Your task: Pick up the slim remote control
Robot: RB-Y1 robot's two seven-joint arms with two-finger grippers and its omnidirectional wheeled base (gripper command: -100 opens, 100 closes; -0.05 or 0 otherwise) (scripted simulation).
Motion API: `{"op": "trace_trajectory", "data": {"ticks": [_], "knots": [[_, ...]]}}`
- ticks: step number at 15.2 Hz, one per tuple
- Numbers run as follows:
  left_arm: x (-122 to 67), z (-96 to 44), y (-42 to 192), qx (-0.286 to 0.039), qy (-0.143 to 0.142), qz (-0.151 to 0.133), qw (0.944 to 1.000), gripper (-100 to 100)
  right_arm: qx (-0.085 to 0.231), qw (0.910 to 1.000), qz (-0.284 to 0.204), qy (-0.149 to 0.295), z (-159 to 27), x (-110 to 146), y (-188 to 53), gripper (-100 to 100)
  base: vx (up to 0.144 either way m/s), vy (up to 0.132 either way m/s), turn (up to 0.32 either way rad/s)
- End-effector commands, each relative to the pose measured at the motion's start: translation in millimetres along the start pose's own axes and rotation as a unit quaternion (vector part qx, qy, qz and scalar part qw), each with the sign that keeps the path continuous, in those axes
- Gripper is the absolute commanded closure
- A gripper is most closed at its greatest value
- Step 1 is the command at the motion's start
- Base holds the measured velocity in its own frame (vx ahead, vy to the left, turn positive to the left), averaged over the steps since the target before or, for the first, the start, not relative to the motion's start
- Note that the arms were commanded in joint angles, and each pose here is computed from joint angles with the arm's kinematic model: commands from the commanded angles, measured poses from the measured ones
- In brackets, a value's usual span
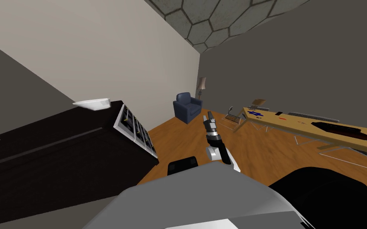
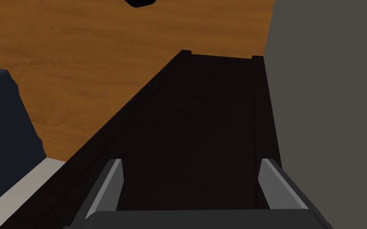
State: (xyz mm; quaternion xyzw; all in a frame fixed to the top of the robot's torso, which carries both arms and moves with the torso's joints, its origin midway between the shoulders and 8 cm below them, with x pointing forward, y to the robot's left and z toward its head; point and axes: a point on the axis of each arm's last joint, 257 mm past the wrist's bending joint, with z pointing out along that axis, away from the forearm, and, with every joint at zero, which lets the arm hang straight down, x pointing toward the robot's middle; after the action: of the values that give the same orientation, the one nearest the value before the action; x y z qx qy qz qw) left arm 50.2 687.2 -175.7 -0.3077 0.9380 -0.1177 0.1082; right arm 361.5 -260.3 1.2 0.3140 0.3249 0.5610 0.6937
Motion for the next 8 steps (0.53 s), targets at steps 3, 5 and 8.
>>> {"op": "trace_trajectory", "data": {"ticks": [3,5,8], "knots": [[-12.3,-53.9,15.6,-0.055,-0.007,-0.004,0.9985,-100,0.0,1.0,0.0,0.0,0.0,0.0,0.0,0,0.056,0.062,-0.113],[-16.3,-89.4,22.7,-0.086,-0.012,-0.008,0.9962,-100,0.0,1.0,0.0,0.0,0.0,0.0,0.0,0,0.065,0.07,-0.123],[-18.1,-121.8,26.9,-0.113,-0.016,-0.014,0.9934,-100,0.0,1.0,0.0,0.0,0.0,0.0,0.0,0,0.058,0.077,-0.102]]}}
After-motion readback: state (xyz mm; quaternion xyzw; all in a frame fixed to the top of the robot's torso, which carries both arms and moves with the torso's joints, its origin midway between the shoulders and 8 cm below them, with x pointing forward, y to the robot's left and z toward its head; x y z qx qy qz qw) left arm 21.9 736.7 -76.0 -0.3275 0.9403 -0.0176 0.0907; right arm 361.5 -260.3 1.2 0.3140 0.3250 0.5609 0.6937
